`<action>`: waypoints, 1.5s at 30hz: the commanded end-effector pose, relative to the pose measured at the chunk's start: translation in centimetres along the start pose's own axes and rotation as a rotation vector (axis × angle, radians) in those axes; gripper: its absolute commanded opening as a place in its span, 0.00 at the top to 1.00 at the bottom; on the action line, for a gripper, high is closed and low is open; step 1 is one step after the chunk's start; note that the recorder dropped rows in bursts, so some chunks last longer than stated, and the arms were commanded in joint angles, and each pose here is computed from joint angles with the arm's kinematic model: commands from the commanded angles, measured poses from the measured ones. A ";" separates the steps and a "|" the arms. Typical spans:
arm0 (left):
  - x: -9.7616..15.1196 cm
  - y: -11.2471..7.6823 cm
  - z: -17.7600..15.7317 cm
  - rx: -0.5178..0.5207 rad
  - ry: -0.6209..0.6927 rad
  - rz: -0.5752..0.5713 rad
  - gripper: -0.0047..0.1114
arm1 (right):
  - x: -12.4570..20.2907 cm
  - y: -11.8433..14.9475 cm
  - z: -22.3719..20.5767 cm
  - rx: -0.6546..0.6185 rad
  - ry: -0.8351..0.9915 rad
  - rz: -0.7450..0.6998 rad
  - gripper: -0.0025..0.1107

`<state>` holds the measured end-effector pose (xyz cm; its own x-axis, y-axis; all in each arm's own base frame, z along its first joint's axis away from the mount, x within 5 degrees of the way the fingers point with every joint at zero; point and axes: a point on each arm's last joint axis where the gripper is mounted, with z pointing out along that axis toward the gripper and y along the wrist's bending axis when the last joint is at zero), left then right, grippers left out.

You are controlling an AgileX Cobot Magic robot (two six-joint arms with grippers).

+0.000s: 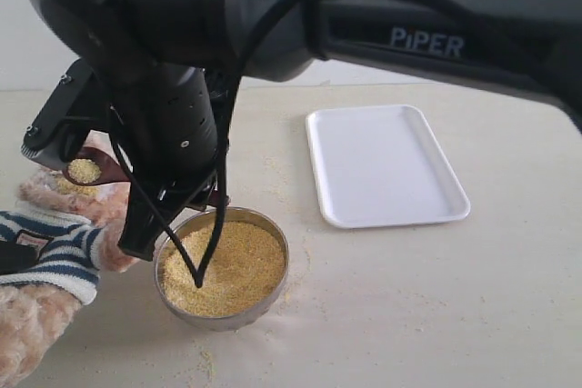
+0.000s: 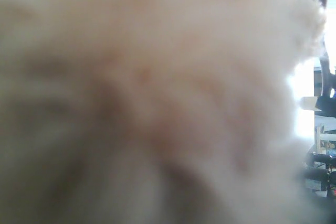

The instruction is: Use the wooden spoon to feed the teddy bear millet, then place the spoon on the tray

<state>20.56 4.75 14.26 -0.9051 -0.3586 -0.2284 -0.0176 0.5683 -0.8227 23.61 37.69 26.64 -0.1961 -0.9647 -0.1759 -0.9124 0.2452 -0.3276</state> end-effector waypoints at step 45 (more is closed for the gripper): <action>-0.2 -0.2 -0.1 0.019 -0.016 0.004 0.92 | -3.4 2.7 1.0 0.470 0.031 -0.200 0.98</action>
<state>20.56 4.75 14.26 -0.9051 -0.3586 -0.2284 -0.0176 0.5683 -0.8227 22.29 41.72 24.88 -0.0449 -0.9984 -0.0334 -0.7070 0.0554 -0.7050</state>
